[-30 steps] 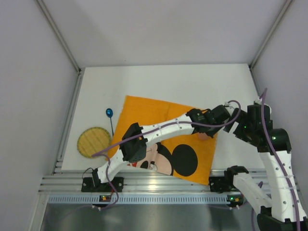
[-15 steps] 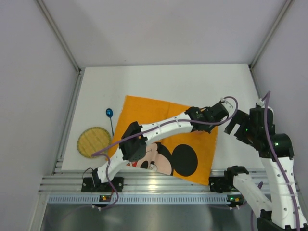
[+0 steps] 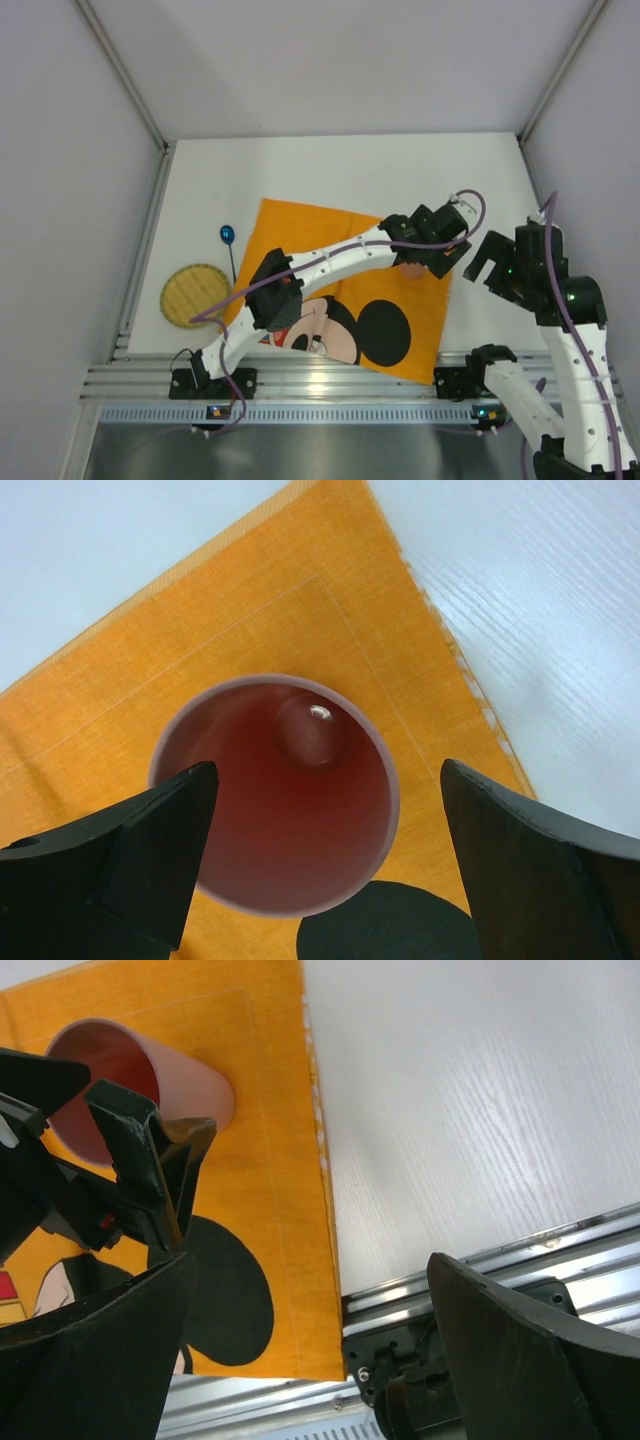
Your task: Set the dinner table for one person
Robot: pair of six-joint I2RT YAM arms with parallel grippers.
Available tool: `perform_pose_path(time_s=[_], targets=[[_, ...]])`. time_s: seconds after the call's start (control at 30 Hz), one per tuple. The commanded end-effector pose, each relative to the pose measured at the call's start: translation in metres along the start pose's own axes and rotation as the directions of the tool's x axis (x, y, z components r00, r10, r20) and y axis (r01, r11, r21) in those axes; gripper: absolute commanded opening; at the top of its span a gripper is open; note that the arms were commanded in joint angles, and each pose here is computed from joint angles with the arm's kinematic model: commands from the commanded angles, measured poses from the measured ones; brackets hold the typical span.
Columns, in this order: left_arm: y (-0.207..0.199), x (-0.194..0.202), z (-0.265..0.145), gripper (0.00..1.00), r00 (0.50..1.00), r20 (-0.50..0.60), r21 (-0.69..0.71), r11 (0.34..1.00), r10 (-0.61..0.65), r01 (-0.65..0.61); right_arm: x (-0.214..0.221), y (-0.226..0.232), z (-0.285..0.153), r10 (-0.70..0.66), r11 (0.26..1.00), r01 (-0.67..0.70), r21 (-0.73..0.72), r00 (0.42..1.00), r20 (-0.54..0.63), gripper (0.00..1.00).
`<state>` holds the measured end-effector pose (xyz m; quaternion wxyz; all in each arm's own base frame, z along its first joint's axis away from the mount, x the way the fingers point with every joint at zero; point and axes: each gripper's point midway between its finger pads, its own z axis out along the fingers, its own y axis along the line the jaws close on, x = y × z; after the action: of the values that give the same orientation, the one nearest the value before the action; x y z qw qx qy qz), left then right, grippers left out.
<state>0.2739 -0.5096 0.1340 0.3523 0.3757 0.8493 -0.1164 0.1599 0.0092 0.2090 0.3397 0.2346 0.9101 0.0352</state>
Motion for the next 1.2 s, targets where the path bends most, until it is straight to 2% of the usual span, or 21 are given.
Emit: perform_pose_path(time_s=[0.0,0.13,0.33,0.47,0.57,0.6,0.63,0.67,0.73,0.9,0.97,1.17], targets=[[0.011,-0.060,-0.053,0.98,0.981,0.183,0.015,0.998,-0.065,0.063,-0.009,0.017,-0.003,0.046,0.997,-0.047,-0.062,0.999,-0.013,1.00],[0.028,-0.103,-0.108,0.98,0.941,0.321,0.022,0.994,-0.106,0.105,-0.024,0.028,-0.005,0.063,0.994,-0.062,-0.085,0.998,0.005,1.00],[0.055,-0.140,-0.171,0.99,0.885,0.436,0.033,0.986,-0.162,0.164,-0.041,0.031,0.009,0.072,0.996,-0.071,-0.051,0.997,0.014,1.00],[0.079,-0.145,-0.206,0.99,0.862,0.473,0.017,0.980,-0.181,0.197,-0.040,0.034,0.041,0.098,0.994,-0.100,-0.038,0.994,-0.051,1.00],[0.104,-0.139,-0.228,0.99,0.854,0.482,-0.009,0.973,-0.197,0.230,-0.047,0.035,0.079,0.169,0.985,-0.173,-0.020,0.978,-0.121,1.00],[0.110,-0.127,-0.223,0.99,0.866,0.458,-0.029,0.971,-0.200,0.239,-0.048,0.034,0.087,0.182,0.983,-0.185,-0.016,0.974,-0.137,1.00],[0.119,-0.124,-0.238,0.99,0.855,0.473,-0.030,0.966,-0.211,0.255,-0.052,0.030,0.096,0.207,0.978,-0.210,-0.006,0.967,-0.146,1.00],[0.131,-0.106,-0.226,0.99,0.876,0.434,-0.065,0.962,-0.212,0.265,-0.052,0.031,0.113,0.217,0.975,-0.222,-0.009,0.961,-0.169,1.00],[0.147,-0.092,-0.241,0.99,0.866,0.434,-0.066,0.950,-0.249,0.306,-0.054,0.025,0.129,0.242,0.969,-0.245,0.005,0.952,-0.189,1.00],[0.186,-0.027,-0.240,0.99,0.872,0.365,-0.137,0.908,-0.326,0.396,-0.042,0.013,0.183,0.245,0.970,-0.235,0.068,0.934,-0.261,1.00],[0.200,-0.016,-0.257,0.99,0.850,0.392,-0.140,0.891,-0.351,0.432,-0.034,0.011,0.203,0.250,0.968,-0.236,0.081,0.923,-0.294,1.00],[0.221,0.025,-0.264,0.99,0.845,0.357,-0.188,0.856,-0.397,0.482,-0.016,0.012,0.242,0.276,0.961,-0.263,0.084,0.893,-0.355,0.97]])
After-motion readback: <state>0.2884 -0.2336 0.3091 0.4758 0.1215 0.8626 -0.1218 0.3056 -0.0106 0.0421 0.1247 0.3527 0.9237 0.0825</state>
